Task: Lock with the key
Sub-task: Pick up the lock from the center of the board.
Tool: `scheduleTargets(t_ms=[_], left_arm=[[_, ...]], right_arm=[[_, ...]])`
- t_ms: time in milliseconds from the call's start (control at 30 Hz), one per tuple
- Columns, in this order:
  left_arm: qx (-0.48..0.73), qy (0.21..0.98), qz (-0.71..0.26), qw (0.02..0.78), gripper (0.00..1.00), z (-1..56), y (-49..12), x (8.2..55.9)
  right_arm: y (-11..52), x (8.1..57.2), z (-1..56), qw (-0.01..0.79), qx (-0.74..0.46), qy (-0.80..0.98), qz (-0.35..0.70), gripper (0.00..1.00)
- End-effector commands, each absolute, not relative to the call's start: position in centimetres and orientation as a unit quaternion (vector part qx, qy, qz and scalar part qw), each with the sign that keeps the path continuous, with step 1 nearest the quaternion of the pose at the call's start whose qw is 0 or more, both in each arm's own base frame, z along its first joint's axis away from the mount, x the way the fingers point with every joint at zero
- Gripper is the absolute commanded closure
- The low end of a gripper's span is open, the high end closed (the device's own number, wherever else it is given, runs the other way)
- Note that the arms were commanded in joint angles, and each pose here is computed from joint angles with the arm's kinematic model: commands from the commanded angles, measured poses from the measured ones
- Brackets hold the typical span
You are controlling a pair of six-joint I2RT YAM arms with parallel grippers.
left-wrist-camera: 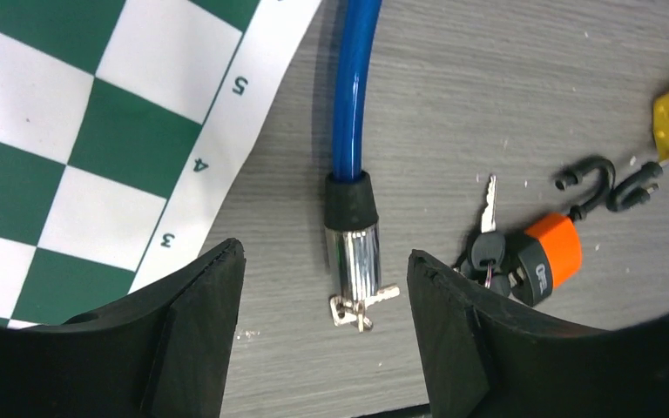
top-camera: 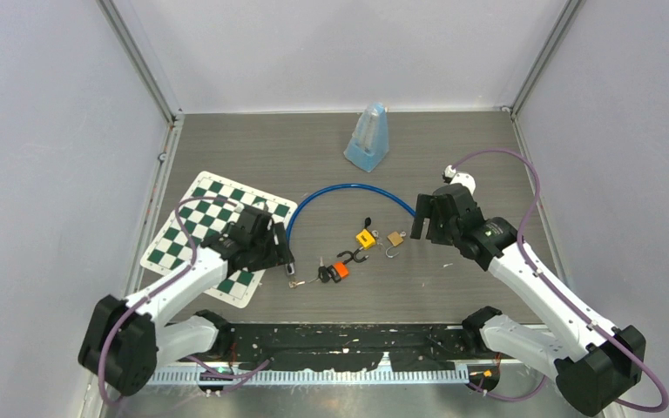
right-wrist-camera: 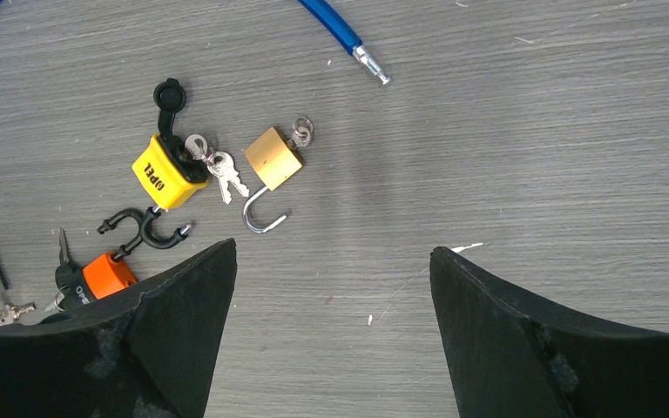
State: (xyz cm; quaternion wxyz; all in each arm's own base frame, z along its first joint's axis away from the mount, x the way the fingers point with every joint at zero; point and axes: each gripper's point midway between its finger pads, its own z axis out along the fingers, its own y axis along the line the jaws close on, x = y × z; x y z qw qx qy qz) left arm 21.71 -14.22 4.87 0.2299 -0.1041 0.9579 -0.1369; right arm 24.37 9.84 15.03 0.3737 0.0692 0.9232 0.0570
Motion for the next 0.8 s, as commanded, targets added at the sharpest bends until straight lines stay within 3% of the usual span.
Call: scheduleTargets(t_ms=[0,267,633,767], left_arm=[[-0.120,0.955,-0.120,0.242,0.35,5.4,-14.9,23.4],[-0.149,0.962,-0.095,0.210,0.53,3.4,-15.7,24.2],[-0.135,0.971,-0.030,0.196,0.57,1.7,-15.2,24.7],[-0.130,0.973,-0.027,0.189,0.66,1.2,-15.3,24.9]], right_arm=[[9.9,26.3,17.4,0.414,0.072,0.906,0.052,0.12],[9.7,28.1,16.2,0.399,0.079,0.913,0.039,0.12],[9.7,29.7,13.8,0.369,0.080,0.925,0.035,0.12],[9.7,30.2,13.1,0.360,0.081,0.929,0.042,0.12]])
